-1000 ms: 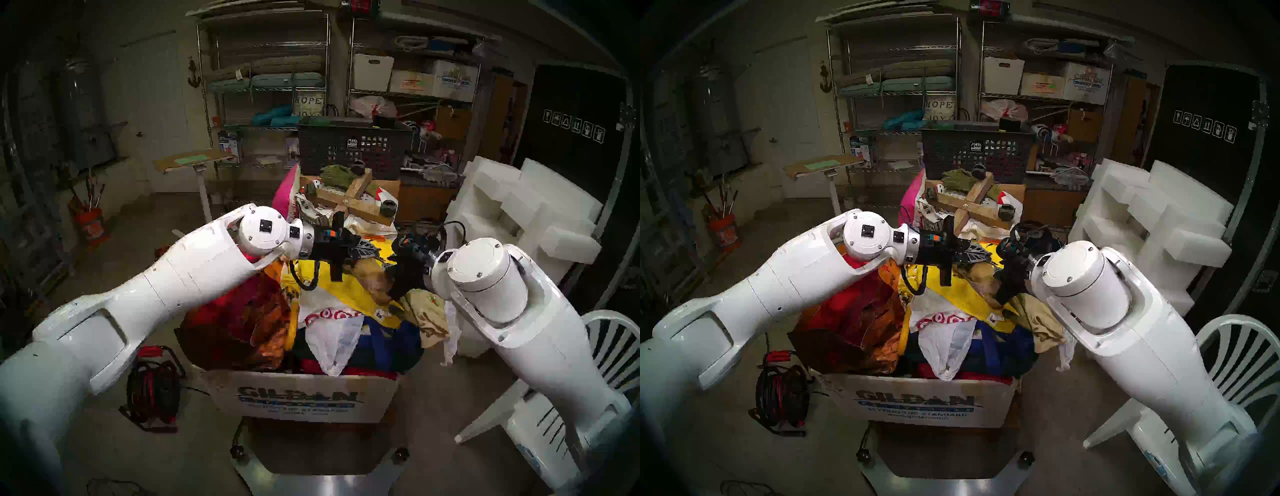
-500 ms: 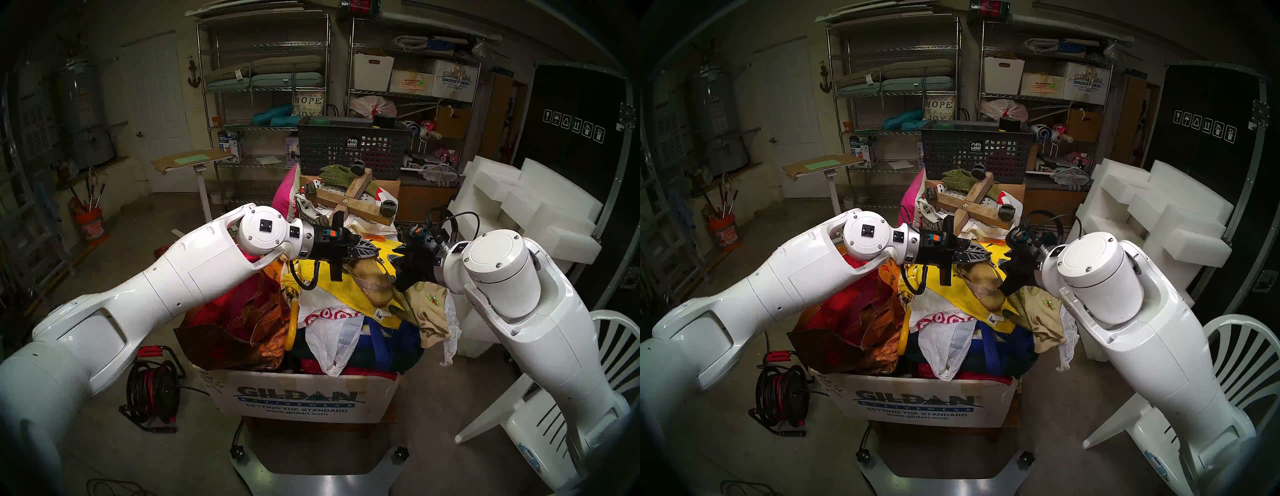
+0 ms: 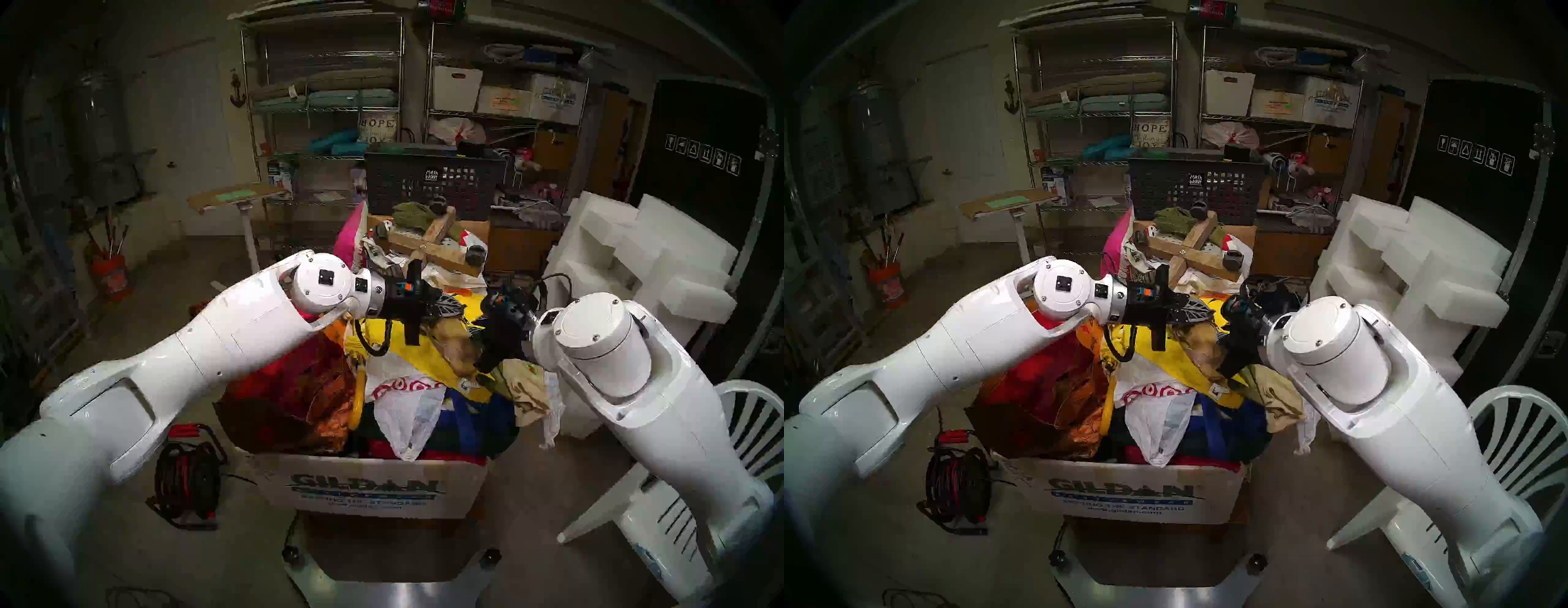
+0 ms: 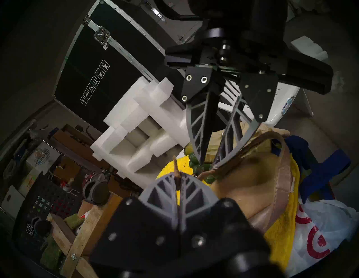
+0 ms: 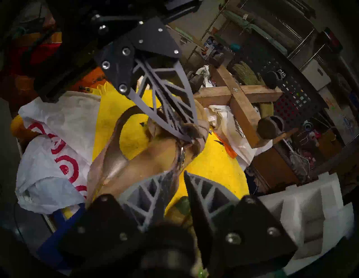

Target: Unbuckle a shoe

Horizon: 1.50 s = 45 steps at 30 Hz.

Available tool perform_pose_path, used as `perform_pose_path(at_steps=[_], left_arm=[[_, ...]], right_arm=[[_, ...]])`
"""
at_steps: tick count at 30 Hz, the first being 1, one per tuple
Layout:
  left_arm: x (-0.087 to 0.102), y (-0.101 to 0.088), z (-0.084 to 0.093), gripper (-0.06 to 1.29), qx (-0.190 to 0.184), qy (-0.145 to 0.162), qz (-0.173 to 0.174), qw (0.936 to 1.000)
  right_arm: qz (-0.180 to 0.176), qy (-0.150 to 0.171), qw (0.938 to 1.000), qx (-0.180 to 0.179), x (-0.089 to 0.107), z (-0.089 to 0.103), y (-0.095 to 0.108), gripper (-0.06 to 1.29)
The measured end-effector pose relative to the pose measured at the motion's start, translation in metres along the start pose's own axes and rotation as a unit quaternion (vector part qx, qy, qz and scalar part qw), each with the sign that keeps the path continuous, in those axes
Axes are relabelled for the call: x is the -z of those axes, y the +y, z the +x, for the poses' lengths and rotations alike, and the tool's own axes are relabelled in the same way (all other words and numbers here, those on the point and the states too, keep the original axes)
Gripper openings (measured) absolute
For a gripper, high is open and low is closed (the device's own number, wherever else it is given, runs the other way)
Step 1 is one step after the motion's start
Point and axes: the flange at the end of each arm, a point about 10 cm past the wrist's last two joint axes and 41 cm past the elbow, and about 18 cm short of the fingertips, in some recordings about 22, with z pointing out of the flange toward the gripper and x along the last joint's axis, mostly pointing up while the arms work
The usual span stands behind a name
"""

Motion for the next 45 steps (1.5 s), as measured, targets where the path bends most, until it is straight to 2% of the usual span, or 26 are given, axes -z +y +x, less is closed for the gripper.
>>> perform_pose_path(at_steps=[23, 27, 29, 38, 41, 45], left_arm=[[0.001, 0.000, 0.000, -0.02, 0.000, -0.001, 0.000, 1.0000], [0.002, 0.000, -0.001, -0.02, 0.000, -0.001, 0.000, 1.0000], [0.002, -0.001, -0.001, -0.02, 0.000, -0.001, 0.000, 1.0000], [-0.001, 0.000, 0.001, -0.01, 0.001, 0.002, -0.007, 1.0000], [-0.003, 0.001, 0.002, 0.15, 0.001, 0.003, -0.010, 0.9999], [-0.003, 0.000, 0.002, 0.28, 0.001, 0.003, -0.009, 1.0000]], right_arm=[[-0.018, 0.007, 0.9997, 0.012, -0.011, 0.006, -0.001, 0.37], [-0.021, 0.010, 0.9996, 0.017, -0.012, 0.007, -0.001, 0.25], [-0.024, 0.011, 0.9995, 0.018, -0.012, 0.007, -0.001, -0.02], [-0.029, 0.017, 0.9992, 0.020, -0.011, 0.009, 0.001, -0.03], [-0.030, 0.018, 0.9992, 0.020, -0.010, 0.009, 0.001, -0.03], [-0.030, 0.017, 0.9992, 0.019, -0.010, 0.007, 0.001, -0.03]])
